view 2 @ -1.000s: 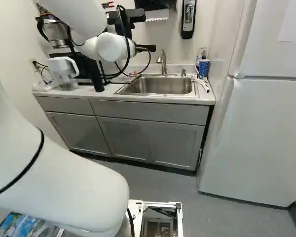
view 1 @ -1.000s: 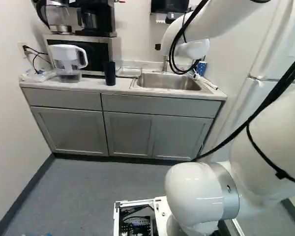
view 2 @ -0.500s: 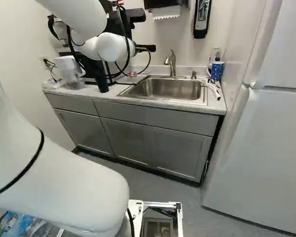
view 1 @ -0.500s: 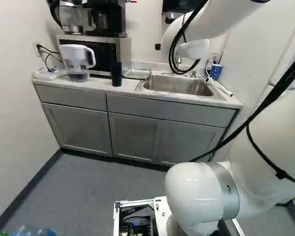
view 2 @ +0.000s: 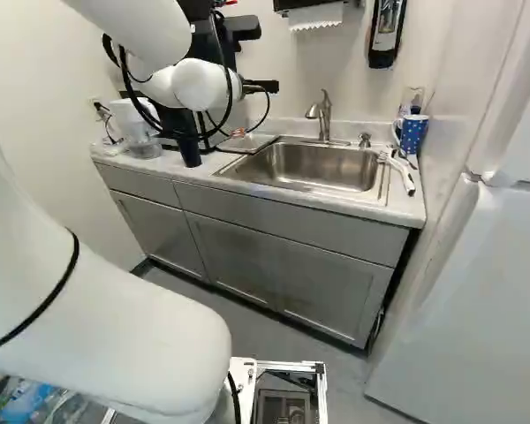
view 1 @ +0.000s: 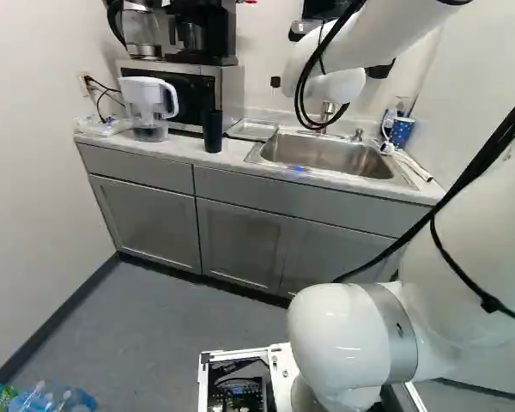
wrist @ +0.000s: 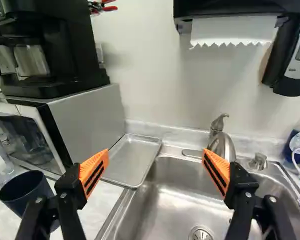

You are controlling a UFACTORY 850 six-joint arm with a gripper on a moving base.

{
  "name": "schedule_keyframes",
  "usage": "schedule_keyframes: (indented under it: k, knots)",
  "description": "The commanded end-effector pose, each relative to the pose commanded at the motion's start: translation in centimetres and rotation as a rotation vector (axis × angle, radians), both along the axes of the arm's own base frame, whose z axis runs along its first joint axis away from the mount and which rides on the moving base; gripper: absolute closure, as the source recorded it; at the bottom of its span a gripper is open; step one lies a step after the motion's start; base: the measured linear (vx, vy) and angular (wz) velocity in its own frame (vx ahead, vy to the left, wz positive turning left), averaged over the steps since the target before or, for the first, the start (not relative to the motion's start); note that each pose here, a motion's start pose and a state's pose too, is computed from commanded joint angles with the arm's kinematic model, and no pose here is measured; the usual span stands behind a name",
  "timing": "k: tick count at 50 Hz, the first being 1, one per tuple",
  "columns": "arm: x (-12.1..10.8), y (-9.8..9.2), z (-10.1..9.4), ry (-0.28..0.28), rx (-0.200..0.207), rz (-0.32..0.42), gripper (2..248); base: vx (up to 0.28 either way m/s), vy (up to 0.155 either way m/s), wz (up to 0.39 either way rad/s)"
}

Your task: Rinse the cup and place it in the tray

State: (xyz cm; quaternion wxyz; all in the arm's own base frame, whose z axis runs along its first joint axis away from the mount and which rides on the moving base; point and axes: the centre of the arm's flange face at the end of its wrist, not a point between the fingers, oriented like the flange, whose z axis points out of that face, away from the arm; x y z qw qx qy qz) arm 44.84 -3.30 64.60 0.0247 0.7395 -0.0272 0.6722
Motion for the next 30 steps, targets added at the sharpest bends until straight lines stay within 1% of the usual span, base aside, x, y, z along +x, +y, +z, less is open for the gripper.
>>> schedule_keyframes:
  k: [17, 30]
  knots:
    - [0.0, 0.0, 0.0, 0.0, 0.0, 0.0, 3, 0.081, -0.053, 0.016]
    - [0.0, 0.0, 0.0, 0.0, 0.0, 0.0, 3, 0.044, -0.01, -0.009]
